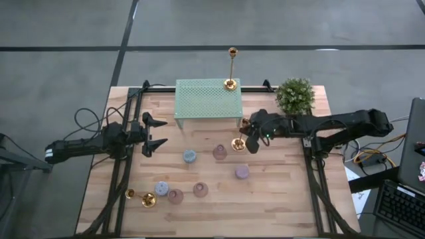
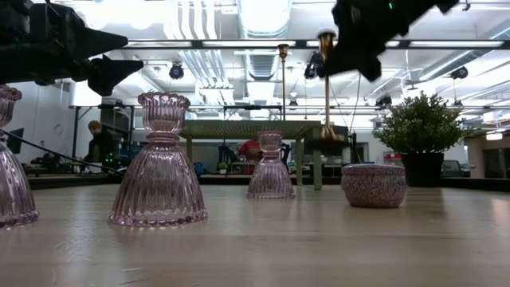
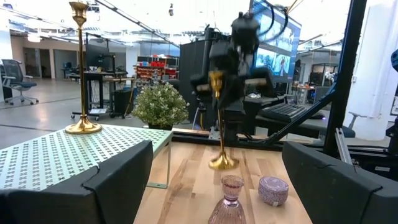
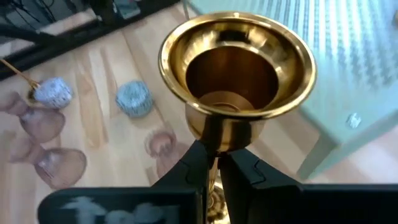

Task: Pick & Place candle stick holders
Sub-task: Put the top gold candle holder aligned with the other gold candle holder on the shelf

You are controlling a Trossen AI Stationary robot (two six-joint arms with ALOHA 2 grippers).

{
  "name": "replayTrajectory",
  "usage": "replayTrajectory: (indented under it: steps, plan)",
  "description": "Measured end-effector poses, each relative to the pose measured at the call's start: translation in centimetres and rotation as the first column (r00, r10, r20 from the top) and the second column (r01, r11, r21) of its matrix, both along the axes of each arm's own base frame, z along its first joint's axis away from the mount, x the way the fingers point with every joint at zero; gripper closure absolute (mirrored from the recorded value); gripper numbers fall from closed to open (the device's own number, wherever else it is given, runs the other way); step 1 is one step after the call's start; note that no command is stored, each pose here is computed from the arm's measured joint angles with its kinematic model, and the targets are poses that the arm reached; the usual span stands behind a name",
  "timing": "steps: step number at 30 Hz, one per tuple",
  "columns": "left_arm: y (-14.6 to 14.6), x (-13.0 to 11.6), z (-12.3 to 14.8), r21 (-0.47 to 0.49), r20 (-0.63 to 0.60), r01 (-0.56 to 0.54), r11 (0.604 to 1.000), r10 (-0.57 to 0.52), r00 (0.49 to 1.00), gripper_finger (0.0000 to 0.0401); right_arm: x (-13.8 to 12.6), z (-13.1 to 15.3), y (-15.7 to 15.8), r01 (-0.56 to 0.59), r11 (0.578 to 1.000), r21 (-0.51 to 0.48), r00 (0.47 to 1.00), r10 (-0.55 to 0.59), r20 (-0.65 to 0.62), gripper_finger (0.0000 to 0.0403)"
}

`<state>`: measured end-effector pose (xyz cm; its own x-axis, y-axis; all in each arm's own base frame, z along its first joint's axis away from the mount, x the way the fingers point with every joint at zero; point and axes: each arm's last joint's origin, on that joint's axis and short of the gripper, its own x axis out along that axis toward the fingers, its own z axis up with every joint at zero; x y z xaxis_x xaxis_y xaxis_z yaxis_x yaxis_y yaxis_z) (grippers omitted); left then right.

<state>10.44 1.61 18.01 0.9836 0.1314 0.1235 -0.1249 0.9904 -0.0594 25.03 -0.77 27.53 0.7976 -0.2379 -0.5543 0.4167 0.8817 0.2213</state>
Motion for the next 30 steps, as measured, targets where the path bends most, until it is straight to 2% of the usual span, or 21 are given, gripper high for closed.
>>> replayTrajectory:
  steps: [4, 8, 13, 17, 22, 30]
  plan:
    - [0.0, 0.0, 0.0, 0.000, 0.000, 0.000, 1.000, 0.000, 1.000, 0.0039, 0.2, 3.5, -0.5, -0.002, 0.999, -0.035, 1.000, 0.003, 0.026, 0.0385]
    - [0.0, 0.0, 0.0, 0.000, 0.000, 0.000, 1.000, 0.000, 1.000, 0.0039, 0.3, 6.8, -1.4, 0.042, 0.996, -0.083, 0.998, -0.038, 0.055, 0.0385]
    - [0.0, 0.0, 0.0, 0.000, -0.001, 0.000, 1.000, 0.000, 1.000, 0.0039, 1.4, 9.4, -3.1, 0.090, 0.986, -0.142, 0.995, -0.083, 0.055, 0.0385]
    - [0.0, 0.0, -0.1, -0.001, -0.008, 0.000, 1.000, 0.000, 1.000, 0.0039, 2.9, 10.3, -4.9, 0.112, 0.975, -0.193, 0.994, -0.108, 0.032, 0.0385]
    - [0.0, 0.0, -0.1, -0.002, -0.009, 0.000, 1.000, 0.000, 1.000, 0.0039, 4.5, 10.2, -7.7, 0.162, 0.958, -0.235, 0.986, -0.169, -0.009, 0.0385]
    - [0.0, 0.0, -0.1, -0.002, -0.009, 0.000, 1.000, 0.000, 1.000, 0.0039, 6.1, 9.1, -11.6, 0.260, 0.941, -0.216, 0.961, -0.275, -0.041, 0.0385]
